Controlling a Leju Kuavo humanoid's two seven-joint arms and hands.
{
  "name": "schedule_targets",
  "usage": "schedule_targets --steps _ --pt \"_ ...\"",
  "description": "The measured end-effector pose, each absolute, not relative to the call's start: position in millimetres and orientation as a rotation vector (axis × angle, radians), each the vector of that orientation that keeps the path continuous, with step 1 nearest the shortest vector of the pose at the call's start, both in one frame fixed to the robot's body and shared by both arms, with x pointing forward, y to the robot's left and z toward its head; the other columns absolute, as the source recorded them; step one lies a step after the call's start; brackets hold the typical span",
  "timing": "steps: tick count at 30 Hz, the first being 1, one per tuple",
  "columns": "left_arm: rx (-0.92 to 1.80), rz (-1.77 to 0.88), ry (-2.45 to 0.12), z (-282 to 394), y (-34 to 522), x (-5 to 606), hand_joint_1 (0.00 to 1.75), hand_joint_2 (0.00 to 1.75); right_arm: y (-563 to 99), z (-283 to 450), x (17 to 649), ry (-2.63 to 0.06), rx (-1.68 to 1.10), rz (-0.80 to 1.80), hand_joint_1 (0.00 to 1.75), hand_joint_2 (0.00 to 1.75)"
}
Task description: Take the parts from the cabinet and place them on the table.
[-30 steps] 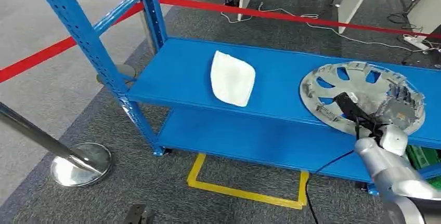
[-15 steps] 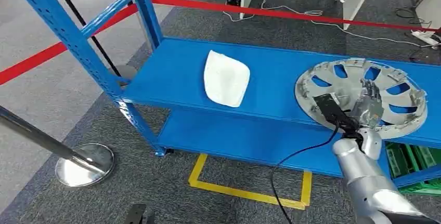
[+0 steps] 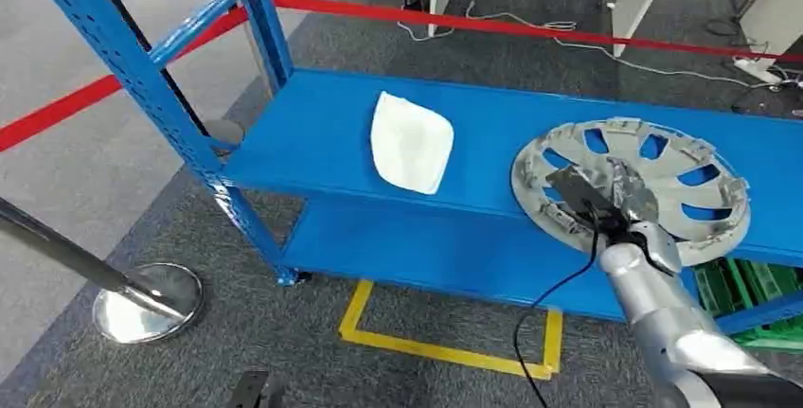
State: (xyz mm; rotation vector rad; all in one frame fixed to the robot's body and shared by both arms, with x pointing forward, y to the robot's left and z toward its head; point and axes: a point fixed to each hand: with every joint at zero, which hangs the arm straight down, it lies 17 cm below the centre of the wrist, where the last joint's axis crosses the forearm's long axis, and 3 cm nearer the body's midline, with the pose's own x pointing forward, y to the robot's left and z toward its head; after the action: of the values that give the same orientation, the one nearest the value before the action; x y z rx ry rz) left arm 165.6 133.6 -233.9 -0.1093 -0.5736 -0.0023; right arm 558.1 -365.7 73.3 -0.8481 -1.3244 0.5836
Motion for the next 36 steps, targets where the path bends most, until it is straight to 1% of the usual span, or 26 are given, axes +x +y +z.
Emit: schedule_targets --steps 5,10,36 --pt "-0.110 -0.002 -0.574 -233.7 132.9 165.7 0.00 0.00 -376.7 69.4 553.5 -1.309 -0.900 0.592 0.00 1.75" --pt "-0.110 -0.004 -0.574 -233.6 131.8 165.5 0.00 0.00 -383.8 79.1 550.0 -1.351 -0.972 0.557 0.00 1.75" --pt "-0.108 -0.004 -0.576 -233.2 132.1 167.0 0.00 0.00 -382.7 80.9 547.7 -1.366 -0.995 0.560 0.00 1.75"
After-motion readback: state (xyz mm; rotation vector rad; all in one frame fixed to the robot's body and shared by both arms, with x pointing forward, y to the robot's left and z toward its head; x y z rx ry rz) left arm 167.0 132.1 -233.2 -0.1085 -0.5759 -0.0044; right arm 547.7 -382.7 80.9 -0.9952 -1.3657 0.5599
